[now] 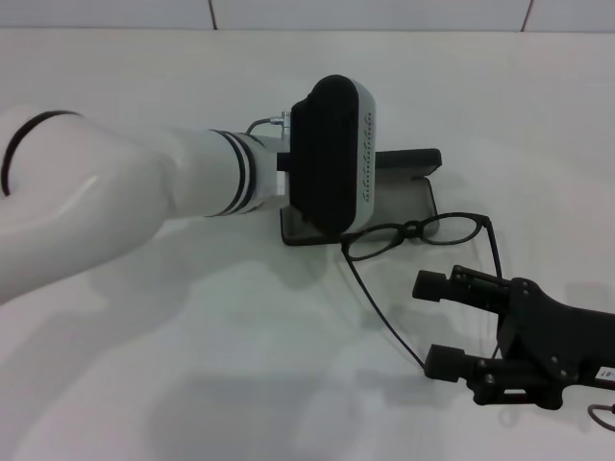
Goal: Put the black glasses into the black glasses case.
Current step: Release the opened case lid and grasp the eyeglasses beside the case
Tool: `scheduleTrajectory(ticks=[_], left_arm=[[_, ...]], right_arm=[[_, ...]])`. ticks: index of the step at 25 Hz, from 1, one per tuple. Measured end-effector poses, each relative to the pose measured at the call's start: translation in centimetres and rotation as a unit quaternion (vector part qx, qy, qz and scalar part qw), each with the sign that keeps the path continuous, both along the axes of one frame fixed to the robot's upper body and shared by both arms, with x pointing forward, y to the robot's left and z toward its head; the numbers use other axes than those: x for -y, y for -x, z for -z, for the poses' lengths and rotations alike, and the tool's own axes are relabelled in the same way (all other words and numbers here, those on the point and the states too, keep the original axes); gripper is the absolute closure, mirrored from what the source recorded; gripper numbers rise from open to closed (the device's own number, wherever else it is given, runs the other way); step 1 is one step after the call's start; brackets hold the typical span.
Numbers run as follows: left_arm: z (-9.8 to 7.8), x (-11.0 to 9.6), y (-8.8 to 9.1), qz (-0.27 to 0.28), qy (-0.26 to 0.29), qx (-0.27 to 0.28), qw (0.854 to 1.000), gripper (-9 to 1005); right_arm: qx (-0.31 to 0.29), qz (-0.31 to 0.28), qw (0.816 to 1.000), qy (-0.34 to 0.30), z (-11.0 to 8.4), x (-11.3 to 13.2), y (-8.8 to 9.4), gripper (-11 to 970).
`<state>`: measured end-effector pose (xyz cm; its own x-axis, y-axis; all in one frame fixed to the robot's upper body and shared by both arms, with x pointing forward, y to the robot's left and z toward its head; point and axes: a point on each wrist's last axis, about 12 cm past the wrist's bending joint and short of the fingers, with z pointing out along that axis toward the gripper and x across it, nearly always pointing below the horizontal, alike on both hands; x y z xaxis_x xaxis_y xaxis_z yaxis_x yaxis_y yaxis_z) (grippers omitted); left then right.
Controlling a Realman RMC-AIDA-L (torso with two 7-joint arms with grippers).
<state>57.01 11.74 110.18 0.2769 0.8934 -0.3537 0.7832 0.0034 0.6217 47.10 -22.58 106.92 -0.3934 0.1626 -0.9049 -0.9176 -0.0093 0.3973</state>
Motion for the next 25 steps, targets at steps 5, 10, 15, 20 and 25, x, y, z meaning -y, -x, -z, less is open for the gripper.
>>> scheduleTrajectory(ticks=[5, 10, 15, 20, 25], left_arm=[[-1.3, 0.2, 0.1, 0.001, 0.018, 0.017, 1.0, 453], [-2.4, 0.4, 0.1, 0.001, 0.031, 0.032, 0.999, 454], [-4.1, 0.3, 0.6, -0.004, 0.046, 0.017, 0.999, 455], [-6.4, 0.0, 1.5, -0.003, 0.061, -0.02, 0.998, 456], [-8.8, -0.7, 2.3, 0.003, 0.122, -0.055, 0.991, 458]], right_arm=[[0.001, 0.0, 1.0, 0.0, -0.1, 0.0, -0.1, 104], [0.002, 0.001, 1.0, 0.001, -0.2, 0.2, -0.3, 105], [0.003, 0.003, 1.0, 0.001, -0.2, 0.3, -0.4, 106], [0.002, 0.015, 1.0, 0.006, -0.6, 1.3, -0.9, 107], [-0.002, 0.029, 0.999, 0.019, -1.2, 2.9, -1.8, 107]])
